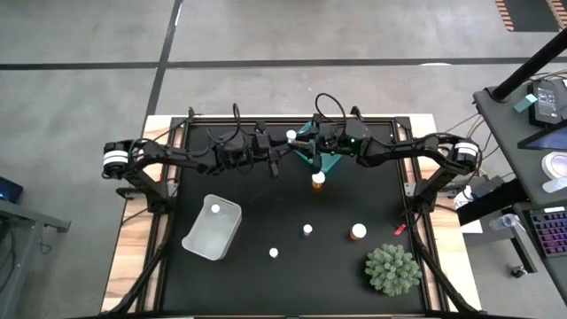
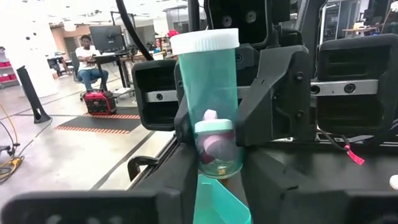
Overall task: Pick and place medicine bottles into bin by pill shape (circle, oval)
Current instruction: Put the left blue capsule bottle into the blue bin
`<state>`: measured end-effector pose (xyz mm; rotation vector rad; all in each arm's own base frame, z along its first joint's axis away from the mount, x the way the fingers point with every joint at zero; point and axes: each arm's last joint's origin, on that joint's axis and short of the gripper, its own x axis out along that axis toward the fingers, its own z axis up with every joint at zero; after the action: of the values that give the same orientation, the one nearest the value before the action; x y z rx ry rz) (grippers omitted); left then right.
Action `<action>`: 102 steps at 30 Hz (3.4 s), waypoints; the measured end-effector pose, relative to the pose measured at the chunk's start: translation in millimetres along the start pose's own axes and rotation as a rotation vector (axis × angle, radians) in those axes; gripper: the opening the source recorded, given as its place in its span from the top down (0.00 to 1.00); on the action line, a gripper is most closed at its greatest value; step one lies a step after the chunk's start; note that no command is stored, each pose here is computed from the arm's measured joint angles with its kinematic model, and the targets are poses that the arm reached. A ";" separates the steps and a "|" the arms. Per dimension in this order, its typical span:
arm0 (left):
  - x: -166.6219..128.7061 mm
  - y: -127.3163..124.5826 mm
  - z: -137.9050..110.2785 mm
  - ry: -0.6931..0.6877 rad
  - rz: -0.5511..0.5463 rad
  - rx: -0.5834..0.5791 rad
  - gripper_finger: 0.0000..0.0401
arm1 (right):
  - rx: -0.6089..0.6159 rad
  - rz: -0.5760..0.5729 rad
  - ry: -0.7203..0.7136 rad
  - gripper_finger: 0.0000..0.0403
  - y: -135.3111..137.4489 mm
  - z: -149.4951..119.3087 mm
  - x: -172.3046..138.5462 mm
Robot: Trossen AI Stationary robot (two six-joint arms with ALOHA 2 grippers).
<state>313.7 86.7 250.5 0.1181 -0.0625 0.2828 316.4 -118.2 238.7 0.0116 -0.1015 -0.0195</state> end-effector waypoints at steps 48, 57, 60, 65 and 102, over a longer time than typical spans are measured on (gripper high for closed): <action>-8.6 -3.0 -18.3 0.110 -0.026 0.067 0.80 | -0.029 -0.041 0.324 0.41 5.8 64.3 -5.4; -8.6 -2.8 -18.7 0.111 -0.022 0.083 0.80 | -0.030 -0.018 0.421 0.44 5.1 76.9 10.2; -8.7 -2.3 -18.9 0.114 -0.007 0.085 0.80 | -0.042 -0.007 0.414 0.45 8.1 80.0 12.1; -8.6 -2.0 -18.8 0.114 0.003 0.086 0.80 | -0.049 -0.005 0.412 0.46 8.4 80.8 12.4; -8.6 -1.8 -16.4 0.084 0.007 0.086 0.79 | -0.075 -0.010 0.401 0.71 5.5 70.3 19.9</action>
<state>306.8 84.7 233.4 0.1910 0.0324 0.2974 329.2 -113.8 310.7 -0.0585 0.3004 -0.0303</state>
